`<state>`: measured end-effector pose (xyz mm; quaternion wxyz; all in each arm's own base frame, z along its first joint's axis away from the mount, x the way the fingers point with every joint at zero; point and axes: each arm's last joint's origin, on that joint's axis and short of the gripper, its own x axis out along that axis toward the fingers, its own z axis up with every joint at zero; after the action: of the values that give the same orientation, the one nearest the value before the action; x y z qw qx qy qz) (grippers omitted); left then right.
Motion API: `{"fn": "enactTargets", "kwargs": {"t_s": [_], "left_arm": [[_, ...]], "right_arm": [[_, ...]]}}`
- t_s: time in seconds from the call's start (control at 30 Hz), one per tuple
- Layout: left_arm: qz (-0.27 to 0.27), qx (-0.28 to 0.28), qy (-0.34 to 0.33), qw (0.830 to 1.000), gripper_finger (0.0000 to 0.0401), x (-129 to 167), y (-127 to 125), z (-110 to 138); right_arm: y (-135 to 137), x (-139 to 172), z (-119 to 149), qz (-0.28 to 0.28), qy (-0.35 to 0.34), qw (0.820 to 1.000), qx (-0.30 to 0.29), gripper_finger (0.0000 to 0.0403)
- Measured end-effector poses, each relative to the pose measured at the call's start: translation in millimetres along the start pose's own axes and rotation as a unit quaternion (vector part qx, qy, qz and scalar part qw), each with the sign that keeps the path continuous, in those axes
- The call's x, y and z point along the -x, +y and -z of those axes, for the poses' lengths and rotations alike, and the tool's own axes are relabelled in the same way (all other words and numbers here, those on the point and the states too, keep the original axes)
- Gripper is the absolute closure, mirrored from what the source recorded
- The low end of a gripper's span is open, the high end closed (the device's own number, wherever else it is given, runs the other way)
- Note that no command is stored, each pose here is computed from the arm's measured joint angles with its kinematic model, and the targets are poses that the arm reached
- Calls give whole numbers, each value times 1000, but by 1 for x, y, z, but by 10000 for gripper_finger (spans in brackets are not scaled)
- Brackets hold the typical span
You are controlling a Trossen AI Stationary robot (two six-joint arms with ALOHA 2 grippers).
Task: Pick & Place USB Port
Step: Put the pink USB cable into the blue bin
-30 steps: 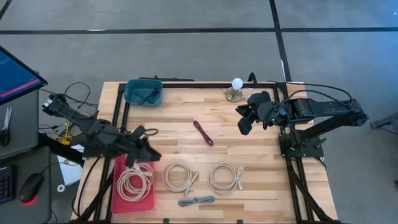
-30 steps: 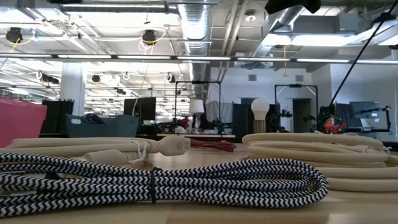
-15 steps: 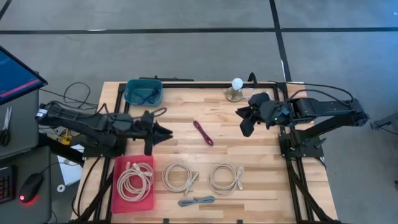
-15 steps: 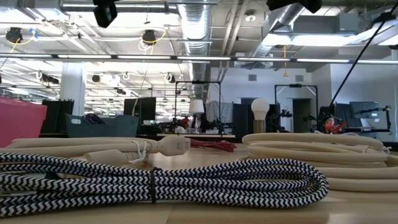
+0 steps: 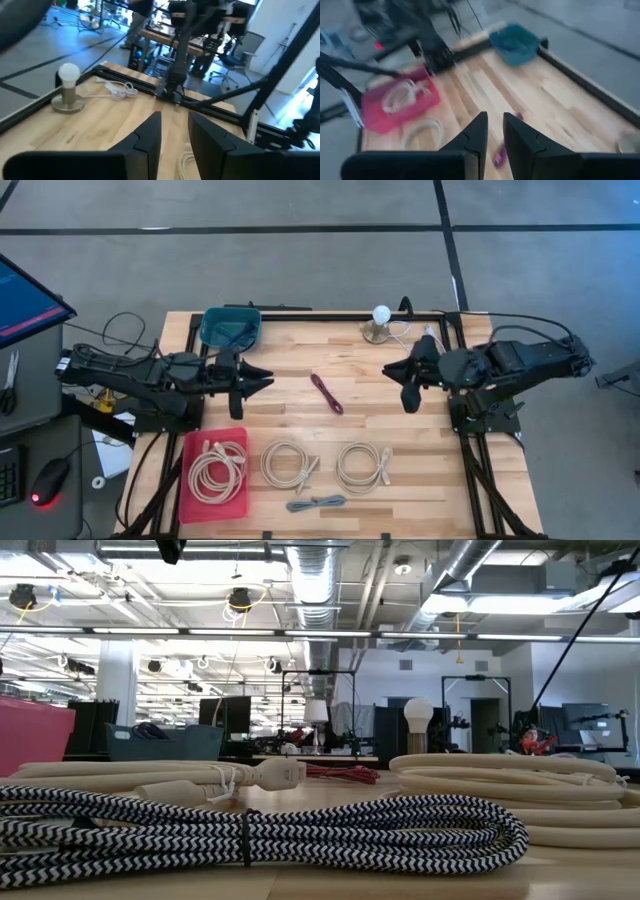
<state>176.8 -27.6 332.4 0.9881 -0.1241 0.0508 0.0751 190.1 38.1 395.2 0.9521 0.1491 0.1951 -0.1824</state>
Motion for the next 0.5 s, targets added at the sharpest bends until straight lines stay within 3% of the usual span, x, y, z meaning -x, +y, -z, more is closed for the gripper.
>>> {"fn": "enactTargets", "kwargs": {"t_s": [0.2, 0.5], "left_arm": [[0, 1, -4, 1000, 305, 0, 0, -1], [2, 5, -14, 1000, 305, 0, -1, -3]], "right_arm": [[14, 19, -1, -8, -61, 998, 18, 349], [26, 36, 8, 50, -115, 991, 50, 349]]}}
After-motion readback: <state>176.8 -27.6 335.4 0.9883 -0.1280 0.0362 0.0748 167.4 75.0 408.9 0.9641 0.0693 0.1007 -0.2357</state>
